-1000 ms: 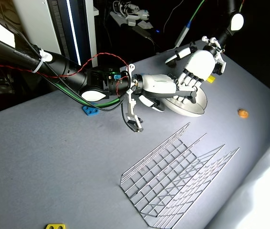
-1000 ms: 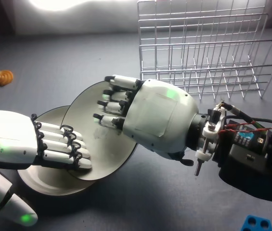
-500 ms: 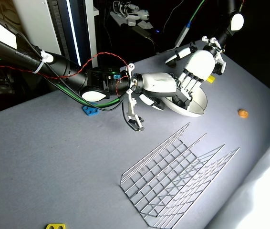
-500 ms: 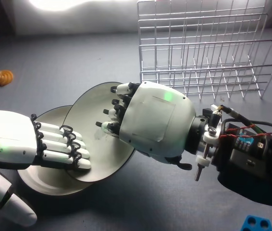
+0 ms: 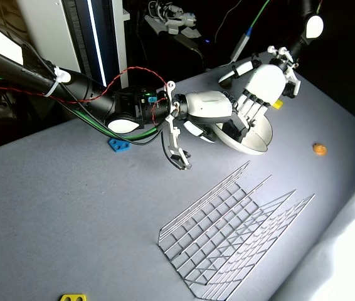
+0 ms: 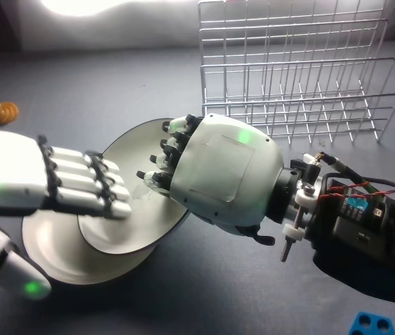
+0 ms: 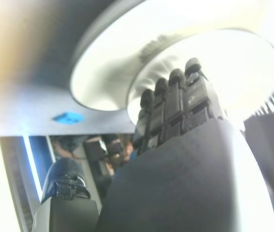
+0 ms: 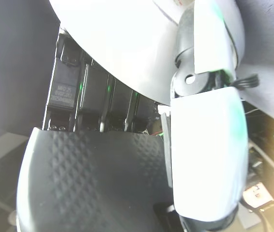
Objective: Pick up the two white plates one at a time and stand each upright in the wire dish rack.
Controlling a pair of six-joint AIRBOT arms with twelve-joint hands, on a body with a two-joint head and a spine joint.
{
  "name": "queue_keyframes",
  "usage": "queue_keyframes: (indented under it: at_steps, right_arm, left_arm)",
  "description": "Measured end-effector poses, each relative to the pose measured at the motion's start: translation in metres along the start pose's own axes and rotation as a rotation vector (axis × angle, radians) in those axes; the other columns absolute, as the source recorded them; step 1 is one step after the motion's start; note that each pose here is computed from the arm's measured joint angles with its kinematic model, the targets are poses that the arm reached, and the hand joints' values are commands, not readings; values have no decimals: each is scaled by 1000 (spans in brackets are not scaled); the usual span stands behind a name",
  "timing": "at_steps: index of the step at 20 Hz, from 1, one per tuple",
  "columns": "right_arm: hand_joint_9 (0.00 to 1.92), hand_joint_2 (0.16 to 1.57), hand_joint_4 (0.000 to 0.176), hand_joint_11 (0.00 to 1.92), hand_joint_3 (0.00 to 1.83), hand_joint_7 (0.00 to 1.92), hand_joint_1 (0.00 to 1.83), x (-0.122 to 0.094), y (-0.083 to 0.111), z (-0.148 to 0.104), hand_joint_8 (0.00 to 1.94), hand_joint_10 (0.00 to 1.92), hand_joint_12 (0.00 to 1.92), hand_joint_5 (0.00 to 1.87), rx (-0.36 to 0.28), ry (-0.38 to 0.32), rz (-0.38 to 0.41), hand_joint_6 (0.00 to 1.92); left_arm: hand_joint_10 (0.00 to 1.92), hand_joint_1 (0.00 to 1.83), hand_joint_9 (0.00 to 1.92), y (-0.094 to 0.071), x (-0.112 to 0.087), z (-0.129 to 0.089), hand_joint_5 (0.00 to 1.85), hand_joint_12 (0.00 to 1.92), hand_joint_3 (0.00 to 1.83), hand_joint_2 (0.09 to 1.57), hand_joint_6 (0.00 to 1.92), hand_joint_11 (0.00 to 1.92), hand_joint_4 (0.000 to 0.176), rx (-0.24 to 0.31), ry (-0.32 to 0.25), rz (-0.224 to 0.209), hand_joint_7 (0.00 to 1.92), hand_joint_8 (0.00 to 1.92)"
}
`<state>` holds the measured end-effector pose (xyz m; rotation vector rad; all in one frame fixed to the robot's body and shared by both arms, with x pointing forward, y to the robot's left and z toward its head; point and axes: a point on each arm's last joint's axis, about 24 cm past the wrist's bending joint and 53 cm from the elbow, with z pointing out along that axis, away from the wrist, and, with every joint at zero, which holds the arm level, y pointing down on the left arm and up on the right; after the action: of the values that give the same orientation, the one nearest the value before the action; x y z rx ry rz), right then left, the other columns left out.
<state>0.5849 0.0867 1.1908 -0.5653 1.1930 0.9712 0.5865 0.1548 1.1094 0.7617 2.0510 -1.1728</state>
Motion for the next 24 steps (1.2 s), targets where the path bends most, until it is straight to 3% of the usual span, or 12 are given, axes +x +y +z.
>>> queue_keyframes:
  at_steps: [3, 7, 10, 11, 12, 14, 15, 16, 17, 18, 23, 24]
  right_arm:
    - [1020, 1072, 0, 840, 0, 1096, 1385, -3, 6, 0, 724, 1017, 952, 985, -5, -12, 15, 942]
    - [1028, 1068, 0, 849, 0, 1108, 1385, -10, 11, 0, 692, 1009, 950, 993, -13, -39, 23, 936]
    - [955, 1105, 0, 799, 0, 1035, 1376, -13, 13, 1, 863, 1101, 971, 891, -14, -52, 24, 1077]
    - [1001, 1117, 0, 798, 0, 1050, 1253, -14, 12, 1, 893, 638, 960, 903, -12, -52, 24, 1077]
    - [1008, 1079, 0, 820, 0, 1093, 1379, -14, 12, 1, 780, 1001, 961, 958, -12, -53, 23, 963]
    - [1001, 1081, 0, 800, 1, 1079, 1382, -17, 13, 2, 777, 1035, 965, 958, -12, -60, 22, 977]
    - [1023, 1074, 0, 817, 0, 1094, 1384, -22, 15, 3, 748, 1002, 959, 974, -16, -76, 22, 954]
    - [1067, 1088, 0, 818, 0, 1103, 1263, -25, 17, 4, 784, 577, 938, 978, -19, -85, 22, 975]
    - [1033, 1075, 0, 830, 3, 1111, 1360, -30, 20, 5, 726, 920, 936, 968, -24, -97, 21, 959]
    - [1017, 1077, 0, 827, 0, 1106, 1379, -35, 21, 5, 735, 995, 936, 959, -25, -108, 23, 972]
    - [1017, 1075, 0, 825, 1, 1090, 1384, -53, 24, 3, 770, 1001, 936, 971, -28, -133, 24, 952]
    - [1048, 1090, 0, 816, 0, 1091, 1262, -56, 23, 3, 809, 590, 935, 978, -23, -136, 28, 976]
  left_arm:
    - [10, 0, 47, -1, -6, -18, 75, 0, 2, 1071, 4, 1, 0, -8, -7, -40, 64, 9]
    - [4, 0, 34, -1, -13, -36, 64, 0, 0, 1066, 0, 0, 0, -26, -23, -59, 49, 2]
    - [5, 0, 41, 1, -17, -51, 63, 1, 0, 1062, 1, 2, 0, -57, -39, -75, 53, 2]
    - [7, 0, 48, 3, -15, -57, 71, 5, 0, 1064, 4, 10, 0, -70, -36, -76, 59, 5]
    - [9, 0, 60, 4, -14, -61, 87, 10, 0, 1065, 8, 20, 0, -82, -33, -81, 77, 9]
    - [0, 0, 38, 5, -11, -71, 66, 2, 0, 1063, 0, 2, 0, -101, -27, -87, 50, 0]
    - [6, 0, 50, 7, -10, -76, 74, 5, 0, 1062, 4, 10, 0, -114, -23, -89, 65, 7]
    - [8, 0, 58, 9, -9, -81, 93, 9, 0, 1061, 10, 19, 0, -125, -18, -87, 79, 12]
    - [9, 0, 63, 11, -8, -87, 99, 12, 0, 1061, 12, 24, 0, -137, -17, -91, 85, 12]
    - [5, 0, 55, 14, -9, -92, 86, 9, 0, 1057, 5, 17, 0, -150, -16, -86, 71, 5]
    - [6, 0, 62, 22, -8, -109, 79, 8, 1, 1066, 6, 12, 0, -191, -9, -83, 80, 8]
    - [2, 0, 55, 23, -7, -109, 81, 7, 0, 1062, 7, 9, 0, -195, -6, -82, 81, 8]
